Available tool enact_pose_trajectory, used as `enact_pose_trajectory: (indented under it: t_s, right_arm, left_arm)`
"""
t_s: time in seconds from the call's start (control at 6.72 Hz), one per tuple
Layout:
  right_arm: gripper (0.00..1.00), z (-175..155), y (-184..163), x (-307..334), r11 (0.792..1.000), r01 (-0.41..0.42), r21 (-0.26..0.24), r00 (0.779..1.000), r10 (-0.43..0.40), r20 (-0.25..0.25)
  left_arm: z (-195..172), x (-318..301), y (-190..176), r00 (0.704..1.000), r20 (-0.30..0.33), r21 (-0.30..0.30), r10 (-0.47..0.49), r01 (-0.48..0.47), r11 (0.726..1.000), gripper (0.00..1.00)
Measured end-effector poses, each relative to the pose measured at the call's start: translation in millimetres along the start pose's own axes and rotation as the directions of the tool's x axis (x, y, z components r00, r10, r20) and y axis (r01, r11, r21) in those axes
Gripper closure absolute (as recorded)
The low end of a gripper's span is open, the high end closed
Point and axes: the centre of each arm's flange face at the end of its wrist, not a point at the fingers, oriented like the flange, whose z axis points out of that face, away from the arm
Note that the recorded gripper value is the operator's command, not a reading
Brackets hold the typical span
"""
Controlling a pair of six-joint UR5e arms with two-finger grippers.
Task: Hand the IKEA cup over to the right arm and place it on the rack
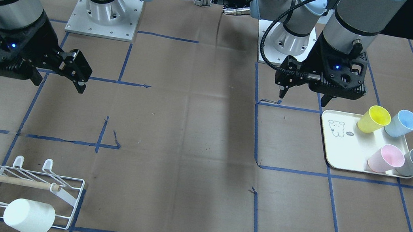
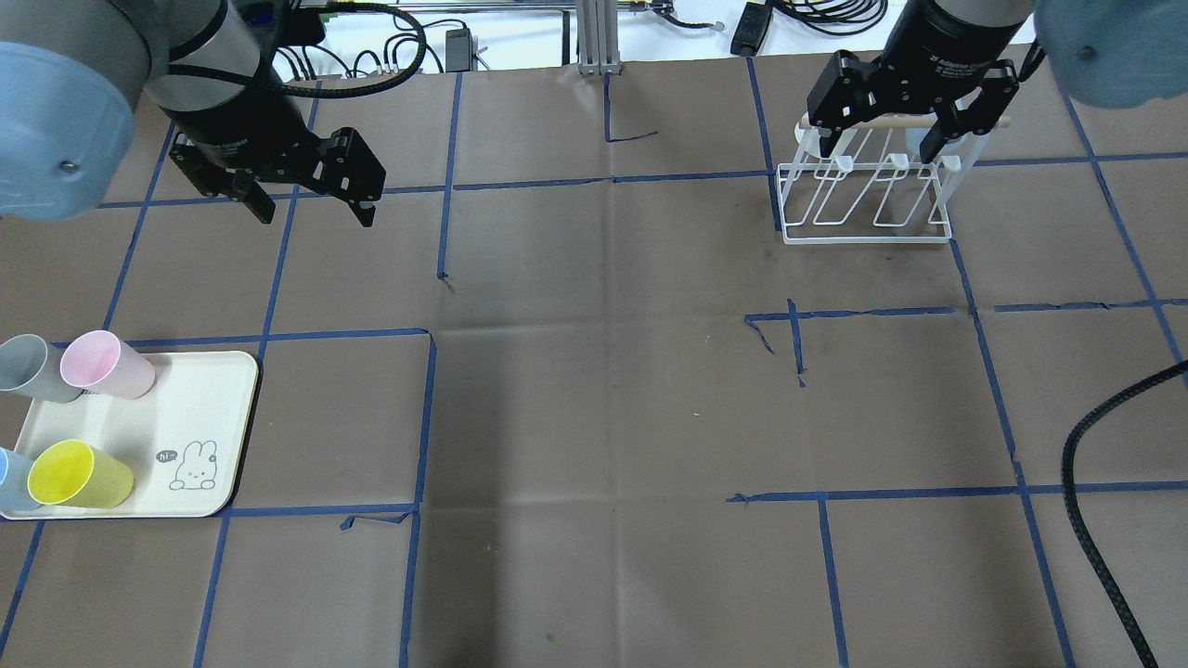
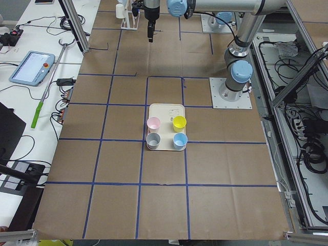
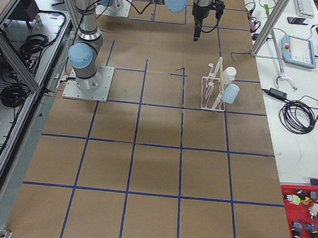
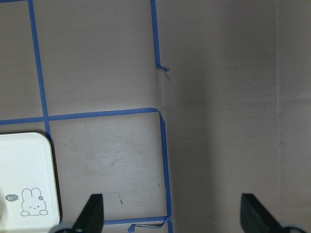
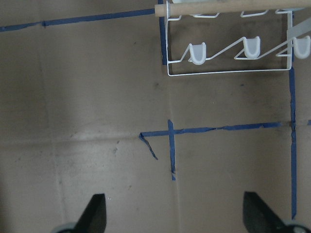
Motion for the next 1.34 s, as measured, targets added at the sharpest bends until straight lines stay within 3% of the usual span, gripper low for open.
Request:
enact_pose_trajectory:
  t_s: [0.3,0.74,1.34]
  right_arm:
    - [0.0,-13.9,32.7,-0.1,1.0,-0.004,-0.022,1.0,0.004,-0.007]
    - [0.0,6.6,65.9,-9.0,0.997,-0.052,-0.054,0.999,0.051,-0.012]
    - [0.0,17.7,80.5,-25.4,0.998,-0.037,-0.056,0.999,0.037,-0.01]
  left_arm:
    - [-1.7,-0.5,0.3,1.0,0.005,0.005,0.002,-0.002,1.0,0.0]
    - [-3.0,0.4,0.8,1.0,0.0,0.009,0.0,0.0,1.0,0.0]
    - [-3.9,0.6,0.9,1.0,0.0,0.011,0.0,0.0,1.0,0.0]
